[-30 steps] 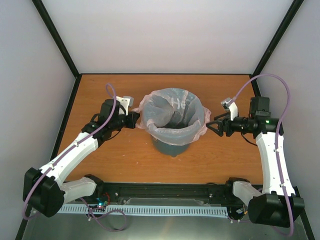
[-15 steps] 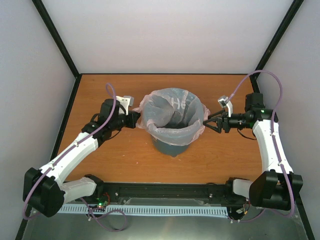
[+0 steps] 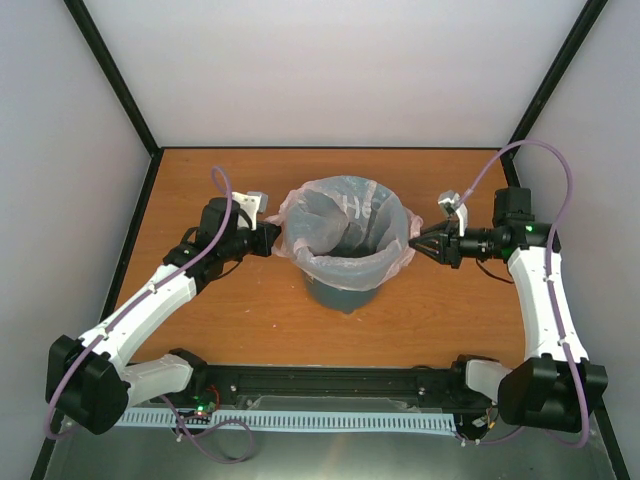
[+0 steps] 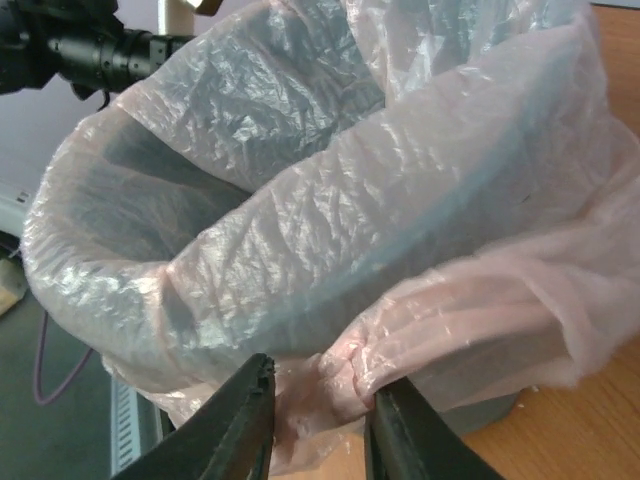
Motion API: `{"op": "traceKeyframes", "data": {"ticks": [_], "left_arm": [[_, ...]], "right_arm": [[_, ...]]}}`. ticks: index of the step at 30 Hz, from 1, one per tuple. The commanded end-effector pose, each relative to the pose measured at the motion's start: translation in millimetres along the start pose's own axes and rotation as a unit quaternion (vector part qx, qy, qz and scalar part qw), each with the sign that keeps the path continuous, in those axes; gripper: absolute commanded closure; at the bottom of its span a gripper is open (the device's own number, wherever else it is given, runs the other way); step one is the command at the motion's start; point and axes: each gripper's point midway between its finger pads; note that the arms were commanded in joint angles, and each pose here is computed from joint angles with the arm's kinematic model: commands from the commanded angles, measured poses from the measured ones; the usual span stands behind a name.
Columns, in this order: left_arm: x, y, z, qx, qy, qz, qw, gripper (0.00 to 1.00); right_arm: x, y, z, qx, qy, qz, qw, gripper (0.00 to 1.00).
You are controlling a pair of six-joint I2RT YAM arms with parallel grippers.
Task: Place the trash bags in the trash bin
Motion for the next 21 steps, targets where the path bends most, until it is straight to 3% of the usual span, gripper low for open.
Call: {"op": "traceKeyframes", "data": {"ticks": [1,4,13,21], "left_arm": [[-2.4,3.9,7.9,-0.016,0.003,-0.009,1.0,0.99],[-1.8,3.8,2.6,-0.011,0.007,-0.008,1.0,0.99],[-9.0,-23.2,-56.5,0.035,0.052,-0.041,0.997,0.99],[-32.8,-31.8,-88.2,0.061,0.049,-0.075,0.994,0.99]], "right_arm": [[-23.7,-3.1,3.7,-0.003,-0.021,-0.033,0.999,0.79],[-34.2,-6.4,-0.1,0.009,-0.038,-0.038,0.999,0.96],[-108.9,-18.8,-29.8,0.057,-0.049,-0.148,0.986,0.97],[-129.4,-54.9,-84.0,0.16,-0.064,-0.144,0.974,0.97]]}}
Point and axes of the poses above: each gripper's point midway between its finger pads, its own y axis back along the fingers, its own x axis along the line the jaws close on, z = x × y, and after that the axes turned 15 degrees about -y, right-handed
